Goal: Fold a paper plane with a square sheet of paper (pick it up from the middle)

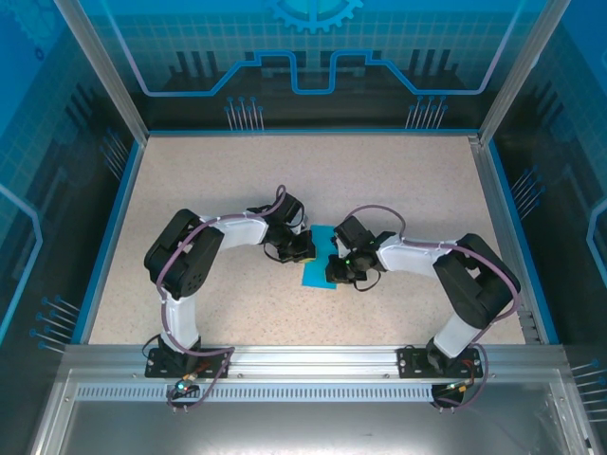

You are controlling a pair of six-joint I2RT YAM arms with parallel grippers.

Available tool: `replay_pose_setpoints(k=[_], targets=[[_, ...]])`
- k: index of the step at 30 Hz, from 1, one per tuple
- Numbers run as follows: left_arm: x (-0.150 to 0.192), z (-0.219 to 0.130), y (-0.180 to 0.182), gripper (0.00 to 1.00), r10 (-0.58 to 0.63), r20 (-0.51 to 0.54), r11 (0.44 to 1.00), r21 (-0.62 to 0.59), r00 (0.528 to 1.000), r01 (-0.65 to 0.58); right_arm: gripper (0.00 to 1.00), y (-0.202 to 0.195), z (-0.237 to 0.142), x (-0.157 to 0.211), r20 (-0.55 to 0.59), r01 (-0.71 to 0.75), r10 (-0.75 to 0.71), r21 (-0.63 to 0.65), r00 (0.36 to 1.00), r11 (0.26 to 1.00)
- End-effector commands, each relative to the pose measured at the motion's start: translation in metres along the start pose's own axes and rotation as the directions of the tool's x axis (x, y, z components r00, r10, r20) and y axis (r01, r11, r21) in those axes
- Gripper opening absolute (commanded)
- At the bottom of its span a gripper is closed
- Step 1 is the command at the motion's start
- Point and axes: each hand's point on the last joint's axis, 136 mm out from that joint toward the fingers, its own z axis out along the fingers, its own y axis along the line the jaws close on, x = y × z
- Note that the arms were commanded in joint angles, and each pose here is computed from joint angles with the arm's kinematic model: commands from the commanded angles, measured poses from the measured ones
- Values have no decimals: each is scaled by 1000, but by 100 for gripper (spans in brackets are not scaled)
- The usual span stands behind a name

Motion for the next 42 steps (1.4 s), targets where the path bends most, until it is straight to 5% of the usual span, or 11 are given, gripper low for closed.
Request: replay_pose_setpoints(k=[1,10,27,42], targets=[[1,10,19,5,-48,-13,996,-75,999,46,11,-17,3,9,-32,-21,23,53,999,998],[3,-14,-52,10,60,17,972,227,998,-62,8,-29,9,17,-64,-52,58,86,996,995],[44,8,-30,10,47,-63,988,148,997,-37,8,-29,12,16,-82,-58,66,92,994,994],[39,26,3,10,51,-49,999,7,997,-50,8,-43,16,26,-112,-72,90,152,990,986]])
